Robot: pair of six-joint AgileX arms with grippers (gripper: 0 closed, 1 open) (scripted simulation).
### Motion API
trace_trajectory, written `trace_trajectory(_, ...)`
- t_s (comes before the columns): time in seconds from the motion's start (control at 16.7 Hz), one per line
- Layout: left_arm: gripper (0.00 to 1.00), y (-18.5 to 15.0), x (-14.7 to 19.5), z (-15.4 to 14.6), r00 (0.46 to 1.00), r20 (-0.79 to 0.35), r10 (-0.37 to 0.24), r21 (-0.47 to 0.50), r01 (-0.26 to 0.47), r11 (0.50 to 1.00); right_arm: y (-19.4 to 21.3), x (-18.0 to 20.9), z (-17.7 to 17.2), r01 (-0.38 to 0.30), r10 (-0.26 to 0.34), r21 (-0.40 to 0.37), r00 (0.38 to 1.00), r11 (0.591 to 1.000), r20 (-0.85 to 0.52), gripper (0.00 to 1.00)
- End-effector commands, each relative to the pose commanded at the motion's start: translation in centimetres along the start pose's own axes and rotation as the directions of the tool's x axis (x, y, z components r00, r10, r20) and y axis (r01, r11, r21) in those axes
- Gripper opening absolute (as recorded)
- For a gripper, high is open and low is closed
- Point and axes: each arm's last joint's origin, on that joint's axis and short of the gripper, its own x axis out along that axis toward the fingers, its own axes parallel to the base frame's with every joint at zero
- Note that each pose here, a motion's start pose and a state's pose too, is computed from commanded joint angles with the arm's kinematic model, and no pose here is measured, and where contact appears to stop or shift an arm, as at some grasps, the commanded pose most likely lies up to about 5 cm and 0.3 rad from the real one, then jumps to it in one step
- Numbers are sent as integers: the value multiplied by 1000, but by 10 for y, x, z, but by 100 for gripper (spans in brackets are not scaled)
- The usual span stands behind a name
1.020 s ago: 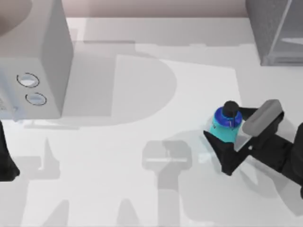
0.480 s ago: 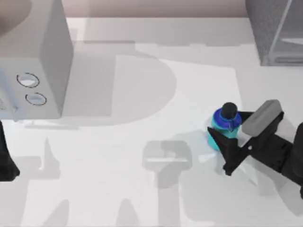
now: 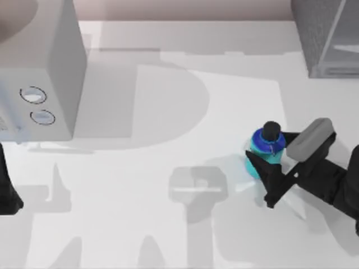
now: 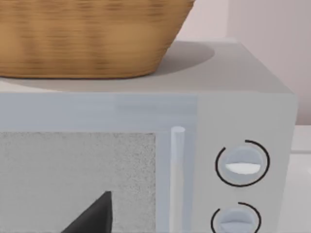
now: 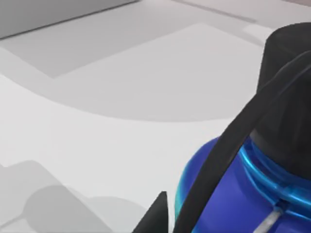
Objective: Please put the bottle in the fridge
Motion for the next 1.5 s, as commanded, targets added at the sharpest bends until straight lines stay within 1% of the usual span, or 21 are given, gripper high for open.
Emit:
trace_trajectory(0.18, 100, 0, 0, 0, 1000, 0, 0, 0, 0, 1000, -1, -1, 0, 2, -2, 0, 1000, 1000, 0, 1)
trace_trajectory(0.36, 100, 0, 0, 0, 1000, 0, 0, 0, 0, 1000, -14, -10, 9, -8, 8, -18, 1000, 1000, 2, 1)
trace_trajectory(0.48, 100, 0, 0, 0, 1000, 0, 0, 0, 0, 1000, -30, -24, 16, -1, 1, -12, 1000, 1000, -4, 1)
trace_trajectory(0.6, 100, 0, 0, 0, 1000, 0, 0, 0, 0, 1000, -52, -45, 23, 13, -13, 11, 1000, 1000, -9, 1)
trace_trajectory(0.78, 100, 0, 0, 0, 1000, 0, 0, 0, 0, 1000, -70, -71, 34, 11, -11, 4, 1000, 1000, 4, 1)
trace_trajectory(0.9, 100, 0, 0, 0, 1000, 0, 0, 0, 0, 1000, -71, -79, 35, 4, -4, 0, 1000, 1000, 1, 1)
trace_trajectory(1.26, 100, 0, 0, 0, 1000, 0, 0, 0, 0, 1000, -71, -78, 37, 2, -2, 1, 1000, 1000, 1, 1)
trace_trajectory(1.38, 100, 0, 0, 0, 1000, 0, 0, 0, 0, 1000, -67, -81, 44, 15, -15, -4, 1000, 1000, 5, 1)
trace_trajectory(1.5, 100, 0, 0, 0, 1000, 0, 0, 0, 0, 1000, -62, -86, 56, 46, -46, -11, 999, 999, 13, 1)
